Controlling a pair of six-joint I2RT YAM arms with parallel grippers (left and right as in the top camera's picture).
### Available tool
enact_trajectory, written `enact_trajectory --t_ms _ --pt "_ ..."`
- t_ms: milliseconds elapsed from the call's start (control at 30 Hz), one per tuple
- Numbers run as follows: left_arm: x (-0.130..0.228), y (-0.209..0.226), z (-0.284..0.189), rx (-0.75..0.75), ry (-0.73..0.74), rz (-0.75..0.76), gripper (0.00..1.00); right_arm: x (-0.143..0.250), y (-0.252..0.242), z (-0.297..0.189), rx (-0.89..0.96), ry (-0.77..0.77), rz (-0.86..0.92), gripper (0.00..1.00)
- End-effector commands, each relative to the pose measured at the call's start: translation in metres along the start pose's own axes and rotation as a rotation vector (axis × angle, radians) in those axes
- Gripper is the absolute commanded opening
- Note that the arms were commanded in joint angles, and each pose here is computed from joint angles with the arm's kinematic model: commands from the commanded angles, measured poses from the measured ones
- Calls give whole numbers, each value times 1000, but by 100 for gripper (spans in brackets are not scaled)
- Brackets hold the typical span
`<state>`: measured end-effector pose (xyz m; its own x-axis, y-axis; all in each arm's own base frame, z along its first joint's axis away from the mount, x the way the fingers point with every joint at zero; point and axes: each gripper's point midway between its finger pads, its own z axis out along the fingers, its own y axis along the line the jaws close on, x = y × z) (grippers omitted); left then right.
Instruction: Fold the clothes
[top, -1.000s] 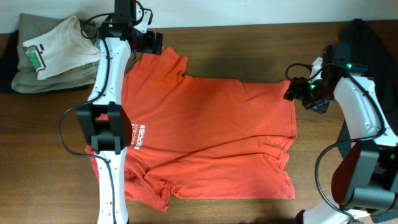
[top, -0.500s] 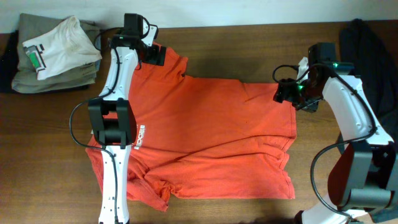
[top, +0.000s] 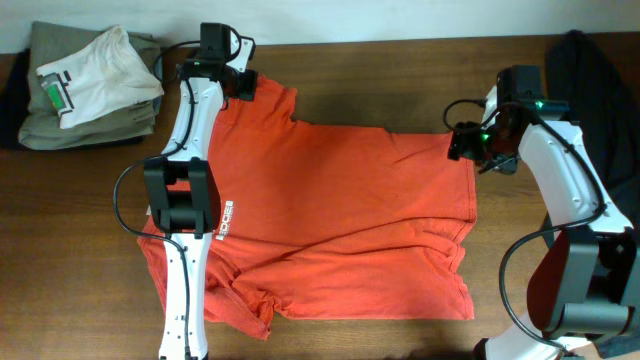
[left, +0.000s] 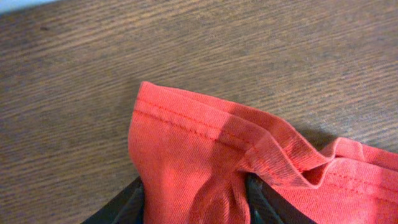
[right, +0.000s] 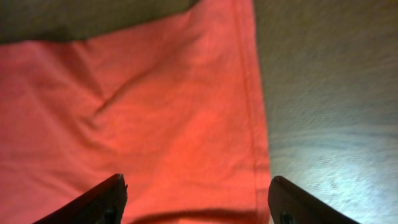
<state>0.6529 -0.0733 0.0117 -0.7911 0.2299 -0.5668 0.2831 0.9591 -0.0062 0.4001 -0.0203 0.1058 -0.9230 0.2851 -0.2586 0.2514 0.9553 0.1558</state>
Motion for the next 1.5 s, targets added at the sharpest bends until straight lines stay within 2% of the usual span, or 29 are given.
enact_trajectory --t_ms 0,67,100,267,400,667,733,900,933,967,1033,1167,1267,1467 --pt "7 5 13 -2 3 -3 20 -24 -5 -6 48 -100 -20 76" --pt "13 4 19 0 16 -5 2 -32 -3 -5 42 -128 -21 74" --pt "17 4 23 2 27 -6 1 -36 -3 -2 40 -140 -23 69" --pt "25 9 27 -22 52 -9 1 -44 -9 20 66 -142 -19 65" --pt "22 19 22 -82 51 -6 1 -57 -20 50 64 -155 2 53" --pt "28 17 21 -77 78 -8 1 -71 -31 103 81 -149 -36 55" --pt "30 17 21 -76 85 -9 1 -77 -31 114 83 -141 -45 59" --pt "33 17 21 -74 94 -10 1 -77 -34 132 87 -116 -43 58" --pt "33 17 21 -74 94 -10 1 -75 -34 134 88 -108 -42 56" --pt "33 17 21 -74 94 -10 1 -73 -35 137 90 -98 -42 49" --pt "33 17 21 -74 94 -10 1 -70 -36 138 92 -86 -41 30" --pt "27 17 18 -76 80 -8 1 -67 -36 137 94 -72 -29 4" --pt "8 18 3 -83 35 -4 1 -75 -40 129 125 -86 -21 4" --pt "-66 22 -69 -117 -158 11 1 -136 -37 64 133 -194 12 4"
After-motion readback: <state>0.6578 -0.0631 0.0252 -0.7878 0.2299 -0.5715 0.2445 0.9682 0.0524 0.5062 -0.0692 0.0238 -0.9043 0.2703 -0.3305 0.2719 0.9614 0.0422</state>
